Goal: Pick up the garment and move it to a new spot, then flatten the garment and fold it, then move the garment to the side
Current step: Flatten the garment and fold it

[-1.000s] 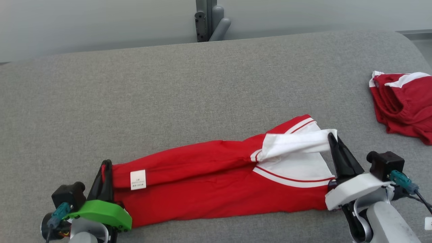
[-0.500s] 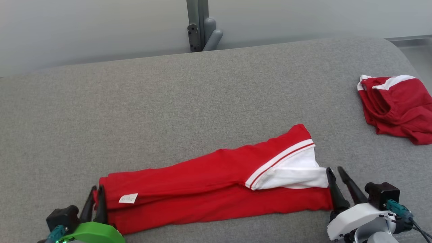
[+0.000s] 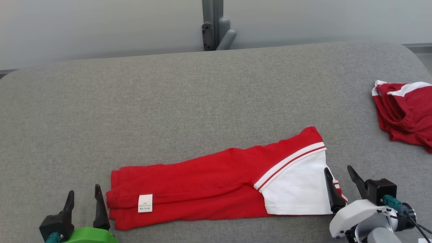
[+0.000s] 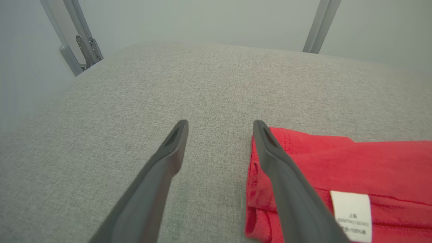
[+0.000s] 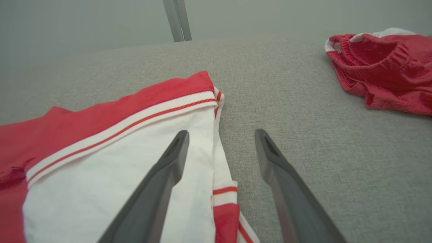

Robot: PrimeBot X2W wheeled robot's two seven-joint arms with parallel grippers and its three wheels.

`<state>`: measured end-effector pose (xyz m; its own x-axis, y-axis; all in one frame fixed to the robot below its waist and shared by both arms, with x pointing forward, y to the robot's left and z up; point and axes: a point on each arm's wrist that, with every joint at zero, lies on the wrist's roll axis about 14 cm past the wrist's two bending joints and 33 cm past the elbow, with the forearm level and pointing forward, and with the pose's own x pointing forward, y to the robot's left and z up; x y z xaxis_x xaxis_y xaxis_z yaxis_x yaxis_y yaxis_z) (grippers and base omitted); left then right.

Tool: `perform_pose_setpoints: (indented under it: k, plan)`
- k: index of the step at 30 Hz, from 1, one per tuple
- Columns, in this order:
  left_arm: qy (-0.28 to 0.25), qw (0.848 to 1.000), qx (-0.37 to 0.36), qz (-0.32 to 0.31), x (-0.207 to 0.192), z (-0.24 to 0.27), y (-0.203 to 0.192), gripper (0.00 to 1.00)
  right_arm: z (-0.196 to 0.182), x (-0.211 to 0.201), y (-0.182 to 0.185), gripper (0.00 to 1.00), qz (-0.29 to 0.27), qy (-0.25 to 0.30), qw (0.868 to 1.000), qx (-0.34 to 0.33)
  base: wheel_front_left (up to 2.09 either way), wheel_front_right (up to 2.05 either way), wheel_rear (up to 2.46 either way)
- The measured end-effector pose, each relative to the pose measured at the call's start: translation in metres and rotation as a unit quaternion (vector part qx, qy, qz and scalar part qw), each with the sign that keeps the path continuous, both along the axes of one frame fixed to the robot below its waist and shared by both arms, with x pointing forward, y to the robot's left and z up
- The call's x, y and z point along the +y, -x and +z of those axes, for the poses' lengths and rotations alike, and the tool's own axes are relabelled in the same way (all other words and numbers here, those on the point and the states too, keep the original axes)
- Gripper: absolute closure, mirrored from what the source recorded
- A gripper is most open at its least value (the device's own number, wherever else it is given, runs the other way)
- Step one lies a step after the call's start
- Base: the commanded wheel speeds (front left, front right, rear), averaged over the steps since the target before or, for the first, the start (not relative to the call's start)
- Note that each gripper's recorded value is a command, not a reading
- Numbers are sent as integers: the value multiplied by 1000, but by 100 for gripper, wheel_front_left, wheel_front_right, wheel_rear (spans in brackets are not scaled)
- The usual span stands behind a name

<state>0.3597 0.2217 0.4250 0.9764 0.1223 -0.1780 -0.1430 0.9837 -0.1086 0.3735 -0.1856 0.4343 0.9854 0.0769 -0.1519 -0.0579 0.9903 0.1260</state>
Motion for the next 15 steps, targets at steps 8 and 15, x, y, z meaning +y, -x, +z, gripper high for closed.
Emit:
perform_pose_setpoints:
  k: [8,15]
  plan:
    - [6,1000,10,16,4,-6,14,0,-37,17,-12,0,35,15,997,72,0,0,0]
    - [6,999,24,32,14,-13,21,0,-57,24,-25,0,50,20,992,114,0,0,0]
